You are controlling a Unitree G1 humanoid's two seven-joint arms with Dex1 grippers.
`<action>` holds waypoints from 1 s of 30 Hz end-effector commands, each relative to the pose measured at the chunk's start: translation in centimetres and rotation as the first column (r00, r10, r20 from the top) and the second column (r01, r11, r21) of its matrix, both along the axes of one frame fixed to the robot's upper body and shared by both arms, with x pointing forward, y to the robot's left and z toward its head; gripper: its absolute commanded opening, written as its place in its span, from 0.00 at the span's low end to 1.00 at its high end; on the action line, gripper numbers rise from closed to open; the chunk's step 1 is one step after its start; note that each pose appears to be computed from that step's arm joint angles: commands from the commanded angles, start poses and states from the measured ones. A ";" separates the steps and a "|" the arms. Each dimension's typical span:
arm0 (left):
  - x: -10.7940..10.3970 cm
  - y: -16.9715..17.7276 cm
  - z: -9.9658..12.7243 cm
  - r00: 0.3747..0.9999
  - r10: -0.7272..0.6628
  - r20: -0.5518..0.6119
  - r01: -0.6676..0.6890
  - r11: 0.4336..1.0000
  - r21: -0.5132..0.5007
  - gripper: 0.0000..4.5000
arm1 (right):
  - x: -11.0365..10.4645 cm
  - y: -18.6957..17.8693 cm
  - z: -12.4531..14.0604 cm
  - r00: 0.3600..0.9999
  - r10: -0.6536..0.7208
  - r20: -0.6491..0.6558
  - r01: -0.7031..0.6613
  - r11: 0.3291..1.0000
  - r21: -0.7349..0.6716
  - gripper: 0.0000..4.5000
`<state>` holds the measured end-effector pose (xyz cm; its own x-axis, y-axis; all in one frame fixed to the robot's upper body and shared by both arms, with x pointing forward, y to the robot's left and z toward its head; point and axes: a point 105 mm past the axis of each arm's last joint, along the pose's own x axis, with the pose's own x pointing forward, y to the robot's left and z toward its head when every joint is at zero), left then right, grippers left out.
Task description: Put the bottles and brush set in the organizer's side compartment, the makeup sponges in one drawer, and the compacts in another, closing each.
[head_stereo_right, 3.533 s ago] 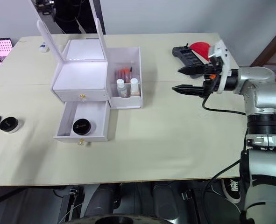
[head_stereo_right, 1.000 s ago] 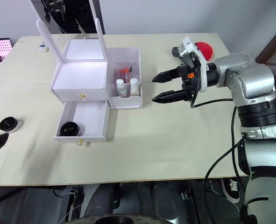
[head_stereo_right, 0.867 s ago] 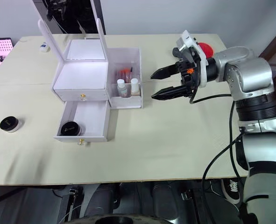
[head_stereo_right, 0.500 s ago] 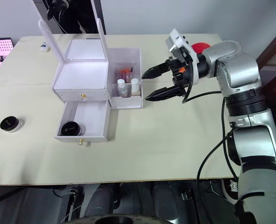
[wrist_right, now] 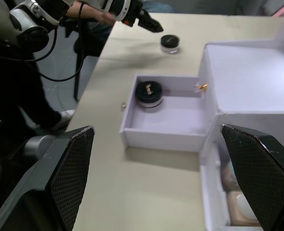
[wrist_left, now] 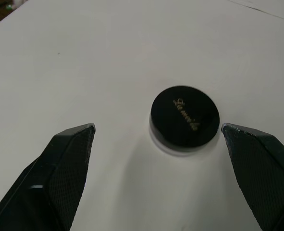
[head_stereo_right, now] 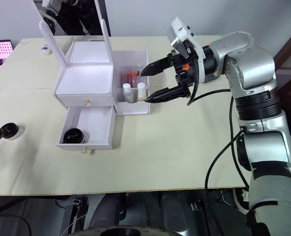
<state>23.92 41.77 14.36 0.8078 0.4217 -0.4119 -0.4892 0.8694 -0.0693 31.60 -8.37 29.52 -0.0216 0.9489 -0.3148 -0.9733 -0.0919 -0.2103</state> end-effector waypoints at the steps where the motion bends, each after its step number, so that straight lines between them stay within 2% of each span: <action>1: 1.0 0.8 -0.4 0.998 0.036 -0.044 -0.037 0.999 -0.018 0.99 | -0.3 0.0 2.2 0.997 -0.024 0.071 0.021 0.998 0.051 1.00; 5: 2.9 0.4 -0.4 0.999 0.011 -0.048 -0.012 1.000 -0.020 0.99 | -0.3 -0.2 2.4 0.996 -0.045 0.080 0.040 0.998 0.056 1.00; 10: 5.2 -0.1 -1.3 0.999 -0.010 -0.044 0.008 0.999 -0.045 0.99 | 0.8 -0.3 2.8 0.987 -0.116 0.110 0.108 0.991 0.077 1.00; 15: 5.8 0.0 -2.4 0.997 -0.002 -0.083 0.000 0.999 -0.033 0.99 | 0.7 -0.2 3.0 0.985 -0.120 0.123 0.110 0.990 0.084 1.00; 18: 5.5 0.3 -3.2 0.993 0.016 -0.117 -0.020 0.999 -0.030 0.79 | 0.9 -0.3 3.0 0.981 -0.137 0.135 0.127 0.989 0.080 1.00; 20: 5.5 0.4 -3.4 0.993 0.020 -0.119 -0.024 0.999 -0.033 0.60 | 1.2 -0.5 2.9 0.977 -0.153 0.146 0.143 0.987 0.076 1.00; 23: 5.5 0.6 -3.1 0.994 0.028 -0.105 -0.031 0.999 -0.024 0.60 | 1.3 -0.4 3.0 0.977 -0.155 0.144 0.145 0.986 0.081 1.00; 25: 5.3 0.9 -1.8 0.997 0.029 -0.072 -0.027 0.999 0.032 0.60 | 1.3 -0.4 3.0 0.977 -0.154 0.145 0.143 0.986 0.081 1.00; 27: 4.7 1.4 0.1 0.999 0.013 -0.031 -0.008 0.988 0.153 0.60 | 1.3 -0.4 2.9 0.977 -0.152 0.150 0.143 0.987 0.074 1.00; 29: 3.8 0.9 1.6 0.998 -0.056 -0.015 0.058 0.964 0.258 0.60 | 1.3 -0.6 2.9 0.976 -0.154 0.151 0.145 0.987 0.070 1.00; 30: 3.5 0.0 2.8 0.991 -0.136 0.002 0.128 0.936 0.327 0.60 | 1.3 -0.6 2.9 0.977 -0.152 0.150 0.143 0.987 0.067 1.00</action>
<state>27.04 42.48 12.64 0.7961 0.4490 -0.4058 -0.4293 0.8916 0.1442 33.41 -8.97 30.58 0.1606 0.9482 -0.2743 -0.9519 0.0753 -0.2969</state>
